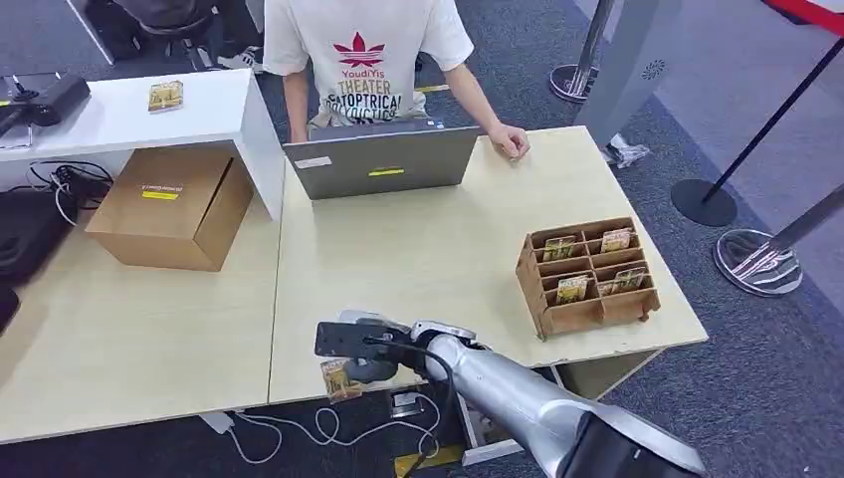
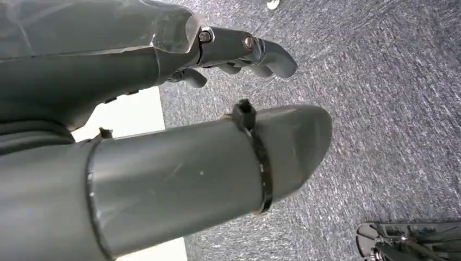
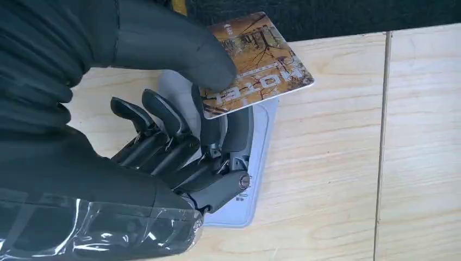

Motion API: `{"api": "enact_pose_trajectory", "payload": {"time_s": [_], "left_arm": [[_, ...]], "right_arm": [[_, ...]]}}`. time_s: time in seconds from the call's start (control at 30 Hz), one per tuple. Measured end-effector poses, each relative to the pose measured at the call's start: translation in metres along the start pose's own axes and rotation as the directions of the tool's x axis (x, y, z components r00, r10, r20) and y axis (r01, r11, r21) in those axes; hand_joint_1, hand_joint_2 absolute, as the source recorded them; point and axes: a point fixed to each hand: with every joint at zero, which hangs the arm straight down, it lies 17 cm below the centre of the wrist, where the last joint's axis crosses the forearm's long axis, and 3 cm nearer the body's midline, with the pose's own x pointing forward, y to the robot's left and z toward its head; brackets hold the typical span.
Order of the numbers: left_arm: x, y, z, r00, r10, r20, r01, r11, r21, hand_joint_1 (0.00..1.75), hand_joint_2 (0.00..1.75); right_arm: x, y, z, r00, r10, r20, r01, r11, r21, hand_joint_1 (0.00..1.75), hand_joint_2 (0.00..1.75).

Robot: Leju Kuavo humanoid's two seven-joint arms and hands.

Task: Pass the card to the sensor for recognition and then transmit it.

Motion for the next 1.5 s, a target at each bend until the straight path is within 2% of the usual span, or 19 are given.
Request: {"api": "enact_pose_trajectory", "payload": {"time_s": [0.5, 0.8, 1.1, 1.5], "left_arm": [[0.002, -0.003, 0.0, 1.0, -0.009, 0.023, 0.01, 0.999, -0.041, 0.0, 0.0], [0.003, -0.003, 0.0, 0.999, -0.018, 0.038, 0.02, 0.999, -0.041, 0.0, 0.0], [0.003, -0.002, 0.0, 0.999, -0.02, 0.036, 0.021, 0.999, -0.039, 0.0, 0.0], [0.003, -0.002, 0.0, 0.999, -0.02, 0.03, 0.021, 0.999, -0.042, 0.0, 0.0]], "right_arm": [[0.004, -0.036, 0.003, 1.0, -0.01, -0.004, 0.01, 0.997, -0.079, 1.75, 1.75], [-0.029, -0.057, 0.014, 0.997, -0.016, -0.072, 0.007, 0.991, -0.134, 1.75, 1.75], [-0.059, -0.055, 0.021, 0.988, -0.035, -0.149, 0.015, 0.991, -0.135, 1.75, 1.75], [-0.079, -0.044, 0.024, 0.978, -0.057, -0.201, 0.031, 0.991, -0.13, 1.75, 1.75]]}}
